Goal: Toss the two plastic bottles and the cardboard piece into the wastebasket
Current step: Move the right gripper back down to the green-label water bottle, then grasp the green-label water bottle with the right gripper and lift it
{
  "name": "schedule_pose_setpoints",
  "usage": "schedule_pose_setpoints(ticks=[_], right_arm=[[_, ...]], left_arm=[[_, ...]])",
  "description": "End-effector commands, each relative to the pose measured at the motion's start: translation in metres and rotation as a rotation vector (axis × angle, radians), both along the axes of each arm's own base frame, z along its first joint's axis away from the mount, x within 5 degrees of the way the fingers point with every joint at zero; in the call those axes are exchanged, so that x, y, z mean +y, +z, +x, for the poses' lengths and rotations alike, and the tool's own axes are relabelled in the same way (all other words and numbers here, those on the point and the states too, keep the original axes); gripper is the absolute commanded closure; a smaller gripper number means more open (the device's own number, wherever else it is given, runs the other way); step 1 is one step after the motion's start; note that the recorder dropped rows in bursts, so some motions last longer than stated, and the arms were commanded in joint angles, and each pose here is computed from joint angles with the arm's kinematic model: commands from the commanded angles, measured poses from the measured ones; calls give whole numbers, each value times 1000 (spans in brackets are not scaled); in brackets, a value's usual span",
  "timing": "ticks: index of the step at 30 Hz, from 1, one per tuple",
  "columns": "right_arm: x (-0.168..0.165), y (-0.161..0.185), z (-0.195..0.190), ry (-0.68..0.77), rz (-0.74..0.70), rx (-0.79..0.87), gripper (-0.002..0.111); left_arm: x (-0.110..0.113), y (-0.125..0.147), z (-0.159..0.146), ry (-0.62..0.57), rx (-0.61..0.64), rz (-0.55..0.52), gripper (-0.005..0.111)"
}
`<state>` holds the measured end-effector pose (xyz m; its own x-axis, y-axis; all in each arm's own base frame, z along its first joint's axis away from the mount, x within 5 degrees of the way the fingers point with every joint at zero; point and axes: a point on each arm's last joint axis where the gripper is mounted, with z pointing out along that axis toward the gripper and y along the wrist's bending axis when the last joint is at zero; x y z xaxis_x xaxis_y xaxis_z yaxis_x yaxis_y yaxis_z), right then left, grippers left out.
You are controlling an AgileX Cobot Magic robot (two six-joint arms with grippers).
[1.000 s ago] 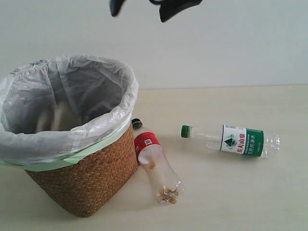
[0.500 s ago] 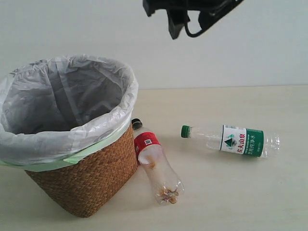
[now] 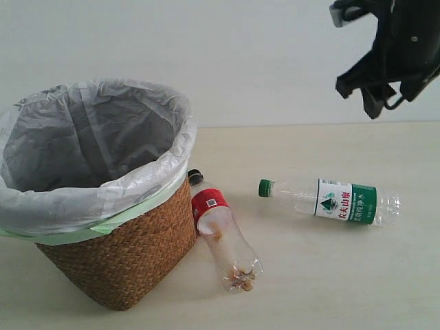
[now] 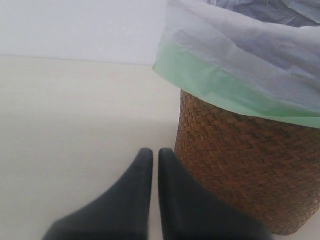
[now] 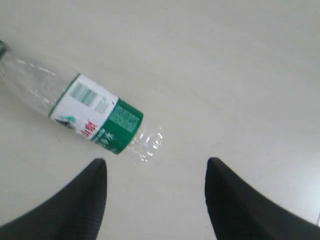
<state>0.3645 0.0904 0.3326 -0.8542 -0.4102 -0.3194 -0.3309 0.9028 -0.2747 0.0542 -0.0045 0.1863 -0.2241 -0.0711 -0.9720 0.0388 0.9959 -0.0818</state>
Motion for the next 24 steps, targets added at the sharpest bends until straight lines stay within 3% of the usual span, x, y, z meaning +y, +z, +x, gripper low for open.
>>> schedule_pose_setpoints(ticks=[1,6,11,17,24], right_arm=[[-6,-17,-4,128,-73,65,57],[-4,-42,2,186,-83,36,57],[-1,-75,11,230,-118,142,56],[2,-115,23,240,-134,230,36],[8,-140,34,291,-137,226,35]], left_arm=[[0,-1,0,2,-2,-2,103],[0,-1,0,2,-2,-2,103],[0,-1,0,2,-2,-2,103],[0,-1,0,2,-2,-2,103],[0,-1,0,2,-2,-2,103]])
